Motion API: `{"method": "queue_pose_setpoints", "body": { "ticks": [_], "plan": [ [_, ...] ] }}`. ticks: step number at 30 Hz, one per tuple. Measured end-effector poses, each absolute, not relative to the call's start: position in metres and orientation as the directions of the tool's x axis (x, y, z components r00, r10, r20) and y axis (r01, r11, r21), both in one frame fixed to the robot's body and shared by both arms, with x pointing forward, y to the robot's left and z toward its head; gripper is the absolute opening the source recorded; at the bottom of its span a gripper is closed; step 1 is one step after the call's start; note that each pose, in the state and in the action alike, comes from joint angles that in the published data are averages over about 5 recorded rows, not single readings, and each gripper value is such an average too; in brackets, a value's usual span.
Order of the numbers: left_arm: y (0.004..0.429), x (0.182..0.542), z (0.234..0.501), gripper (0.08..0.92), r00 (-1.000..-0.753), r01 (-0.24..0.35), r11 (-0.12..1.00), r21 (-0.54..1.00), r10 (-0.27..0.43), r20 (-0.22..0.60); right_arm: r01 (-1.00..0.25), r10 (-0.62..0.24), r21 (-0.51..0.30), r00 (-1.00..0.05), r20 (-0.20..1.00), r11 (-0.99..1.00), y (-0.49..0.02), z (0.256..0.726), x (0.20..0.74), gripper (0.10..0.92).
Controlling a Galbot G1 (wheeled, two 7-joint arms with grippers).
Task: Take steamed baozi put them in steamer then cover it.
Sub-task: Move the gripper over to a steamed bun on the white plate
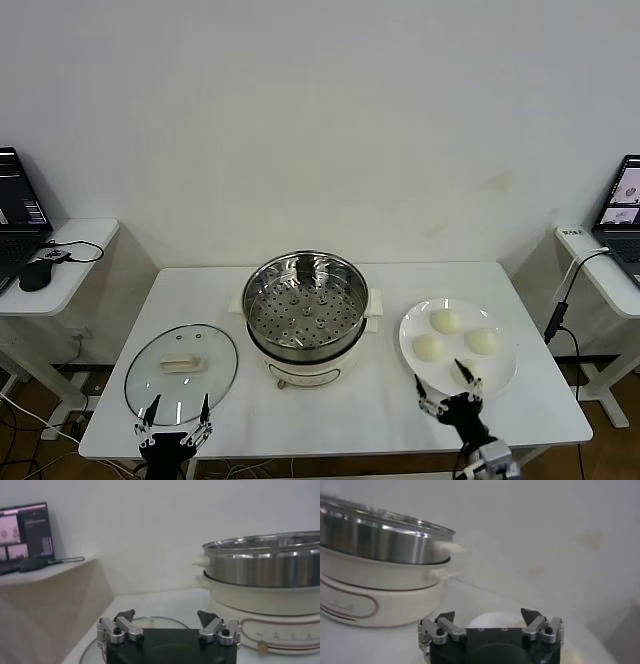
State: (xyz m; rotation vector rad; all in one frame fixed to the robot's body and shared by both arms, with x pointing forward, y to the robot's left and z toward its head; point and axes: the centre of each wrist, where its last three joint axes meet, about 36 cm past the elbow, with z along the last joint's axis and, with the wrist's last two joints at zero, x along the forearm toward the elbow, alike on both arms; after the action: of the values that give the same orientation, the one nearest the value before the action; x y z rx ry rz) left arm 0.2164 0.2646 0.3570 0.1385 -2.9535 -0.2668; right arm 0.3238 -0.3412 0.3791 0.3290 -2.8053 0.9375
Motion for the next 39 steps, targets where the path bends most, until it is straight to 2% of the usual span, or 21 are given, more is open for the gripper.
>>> {"method": "queue_pose_setpoints", "body": {
  "ticks": [9, 16, 26, 33, 39],
  "plan": [
    [0.271, 0.22, 0.36, 0.823, -0.979, -0.081, 0.969, 0.233, -0.121, 0.164, -0.368, -0.18, -0.777, -0.929, 0.323, 0.511, -0.391, 0.423, 0.384, 0.823],
    [0.27, 0.221, 0.365, 0.823, -0.975, -0.085, 0.965, 0.246, -0.132, 0.181, -0.505, -0.202, -0.811, -0.863, 0.463, 0.295, -0.427, 0.459, 0.446, 0.823],
    [0.272, 0.222, 0.368, 0.823, -0.965, -0.09, 0.955, 0.284, -0.154, 0.211, -0.716, -0.23, -0.694, -0.69, 0.686, 0.076, -0.441, 0.484, 0.528, 0.823],
    [0.276, 0.221, 0.37, 0.823, -0.961, -0.092, 0.947, 0.309, -0.166, 0.223, -0.826, -0.246, -0.563, -0.538, 0.807, -0.041, -0.422, 0.485, 0.586, 0.823],
    [0.28, 0.218, 0.37, 0.823, -0.954, -0.1, 0.94, 0.326, -0.183, 0.236, -0.882, -0.209, -0.455, -0.424, 0.881, -0.127, -0.402, 0.48, 0.625, 0.823]
  ]
}}
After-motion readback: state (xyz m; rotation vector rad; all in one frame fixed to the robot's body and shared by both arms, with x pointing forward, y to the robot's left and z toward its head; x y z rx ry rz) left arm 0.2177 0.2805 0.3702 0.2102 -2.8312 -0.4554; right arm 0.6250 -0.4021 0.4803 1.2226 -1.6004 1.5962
